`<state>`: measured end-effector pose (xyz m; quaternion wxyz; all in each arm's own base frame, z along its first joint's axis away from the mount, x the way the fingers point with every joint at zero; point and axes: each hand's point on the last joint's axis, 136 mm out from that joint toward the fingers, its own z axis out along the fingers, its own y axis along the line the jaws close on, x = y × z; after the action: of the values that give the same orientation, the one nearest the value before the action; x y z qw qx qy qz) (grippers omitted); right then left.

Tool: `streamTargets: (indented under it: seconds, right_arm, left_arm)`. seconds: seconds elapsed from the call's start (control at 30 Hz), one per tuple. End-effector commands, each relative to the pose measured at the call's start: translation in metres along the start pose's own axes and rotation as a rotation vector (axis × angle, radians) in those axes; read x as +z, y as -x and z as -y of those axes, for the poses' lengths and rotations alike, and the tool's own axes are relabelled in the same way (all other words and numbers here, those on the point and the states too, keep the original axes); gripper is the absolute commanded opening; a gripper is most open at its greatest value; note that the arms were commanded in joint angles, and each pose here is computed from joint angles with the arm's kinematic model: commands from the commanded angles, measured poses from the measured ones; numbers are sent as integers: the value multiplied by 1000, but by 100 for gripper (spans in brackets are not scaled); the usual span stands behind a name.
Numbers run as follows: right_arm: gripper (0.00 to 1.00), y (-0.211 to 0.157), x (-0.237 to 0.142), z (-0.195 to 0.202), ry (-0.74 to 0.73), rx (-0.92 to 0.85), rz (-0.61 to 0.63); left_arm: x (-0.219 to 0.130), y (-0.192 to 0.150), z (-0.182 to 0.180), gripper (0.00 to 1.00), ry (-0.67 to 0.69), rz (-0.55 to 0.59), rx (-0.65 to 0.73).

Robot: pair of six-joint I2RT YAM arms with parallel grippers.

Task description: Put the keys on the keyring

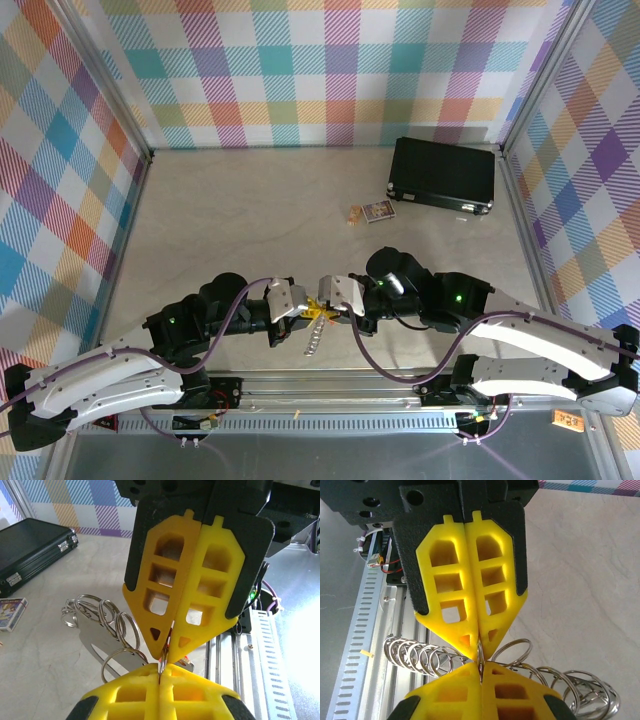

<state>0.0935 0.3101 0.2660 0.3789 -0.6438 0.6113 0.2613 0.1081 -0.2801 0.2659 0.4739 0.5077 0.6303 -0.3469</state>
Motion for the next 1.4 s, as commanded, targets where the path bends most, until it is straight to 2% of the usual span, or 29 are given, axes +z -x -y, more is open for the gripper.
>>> streamTargets:
  seconds: [0.0, 0.13, 0.2, 0.3, 0.67, 0.8, 0.93, 1.03, 1.13, 1.27, 1.37]
  right_arm:
    - [0, 18, -9, -11, 42, -39, 68]
    - [0, 24, -16, -16, 56, -25, 125]
    - [7, 27, -19, -18, 61, -18, 153]
    - [12, 30, -24, -23, 79, -14, 192]
    - [15, 31, -24, -29, 112, -1, 207]
    - [14, 28, -21, -28, 108, -3, 192]
    - [6, 24, -19, -26, 97, -7, 167]
    - [6, 22, -18, -24, 88, -8, 158]
    - [7, 25, -19, -25, 93, -12, 178]
    - [0, 30, -23, -26, 93, -23, 210]
    - [0, 32, -26, -22, 69, -35, 206]
  left_arm:
    - [-10, 33, -8, 0, 49, 113, 8]
    - [-19, 47, -2, 0, 22, 212, -4]
    - [-24, 56, 4, 0, -11, 260, -3]
    - [-30, 66, 13, 0, -59, 315, -2]
    - [-33, 72, 20, 0, -98, 351, -3]
    - [-33, 71, 20, 0, -97, 349, -1]
    - [-34, 71, 20, 0, -94, 349, 3]
    - [-35, 73, 21, 0, -101, 359, 3]
    - [-37, 73, 22, 0, -107, 374, -1]
    - [-36, 72, 22, 0, -108, 378, -5]
    - [-34, 67, 18, 0, -82, 346, 1]
